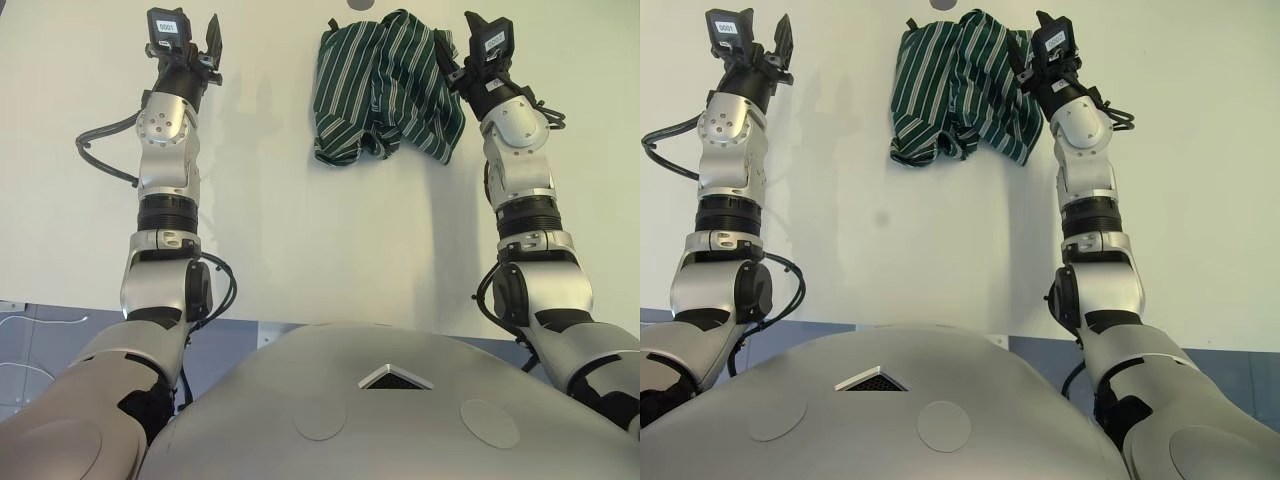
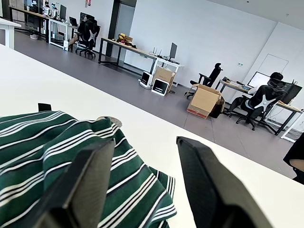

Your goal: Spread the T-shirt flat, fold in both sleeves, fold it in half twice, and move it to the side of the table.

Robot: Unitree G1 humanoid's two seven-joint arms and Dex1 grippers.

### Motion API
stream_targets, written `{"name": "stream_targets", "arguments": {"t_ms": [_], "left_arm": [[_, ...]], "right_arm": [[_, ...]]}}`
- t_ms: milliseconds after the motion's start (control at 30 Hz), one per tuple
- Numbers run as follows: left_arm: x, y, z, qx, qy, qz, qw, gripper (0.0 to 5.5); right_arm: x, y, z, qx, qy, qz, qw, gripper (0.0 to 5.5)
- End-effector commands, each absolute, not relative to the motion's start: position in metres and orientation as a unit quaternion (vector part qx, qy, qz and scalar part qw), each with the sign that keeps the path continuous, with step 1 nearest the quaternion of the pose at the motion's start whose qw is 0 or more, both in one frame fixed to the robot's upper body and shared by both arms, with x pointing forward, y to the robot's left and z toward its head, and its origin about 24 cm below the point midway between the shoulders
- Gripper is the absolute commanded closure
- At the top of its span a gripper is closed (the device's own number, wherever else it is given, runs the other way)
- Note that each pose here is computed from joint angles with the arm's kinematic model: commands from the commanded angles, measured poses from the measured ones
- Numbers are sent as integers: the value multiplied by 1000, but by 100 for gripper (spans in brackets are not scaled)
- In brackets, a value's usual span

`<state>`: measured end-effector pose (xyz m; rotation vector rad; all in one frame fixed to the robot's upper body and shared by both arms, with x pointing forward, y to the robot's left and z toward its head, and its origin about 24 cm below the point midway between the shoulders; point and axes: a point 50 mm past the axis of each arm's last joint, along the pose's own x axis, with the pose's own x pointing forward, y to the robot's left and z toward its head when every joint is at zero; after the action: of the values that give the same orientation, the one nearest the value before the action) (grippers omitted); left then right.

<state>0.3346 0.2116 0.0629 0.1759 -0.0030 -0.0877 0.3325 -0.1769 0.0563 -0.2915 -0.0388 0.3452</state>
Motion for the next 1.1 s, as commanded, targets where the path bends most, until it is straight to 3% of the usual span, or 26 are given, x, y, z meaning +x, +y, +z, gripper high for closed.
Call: {"name": "stream_targets", "arguments": {"t_ms": [33,100,167,267,333,467,700,800,867,967,1033,1067,1100], "left_arm": [[334,213,58,101,15,-47,994,286],[334,212,57,105,18,-51,993,286],[334,211,56,110,21,-54,992,286],[334,211,54,114,24,-55,992,286],[333,211,53,114,26,-54,992,286],[335,209,54,115,26,-57,991,282],[334,206,52,112,28,-60,991,282],[335,206,52,110,27,-60,992,282],[335,206,53,110,27,-58,992,282],[336,216,58,103,21,-42,994,282],[338,224,65,84,5,-25,996,282],[338,226,68,78,-2,-21,997,282],[338,226,79,64,-26,-24,997,282]], "right_arm": [[331,-179,50,-159,0,171,972,307],[330,-175,51,-153,0,186,971,307],[323,-154,56,-126,-10,265,956,307],[266,-98,63,-150,20,542,827,307],[246,-91,41,-242,95,608,750,307],[250,-93,18,-327,184,574,728,335],[267,-84,14,-367,203,496,760,471],[265,-60,21,-130,237,507,818,520],[274,-50,40,-40,210,505,836,547],[285,-45,142,115,24,562,818,547],[274,-75,227,186,-135,606,761,547],[267,-88,251,202,-180,616,740,547],[269,-121,278,222,-239,579,747,547]]}}
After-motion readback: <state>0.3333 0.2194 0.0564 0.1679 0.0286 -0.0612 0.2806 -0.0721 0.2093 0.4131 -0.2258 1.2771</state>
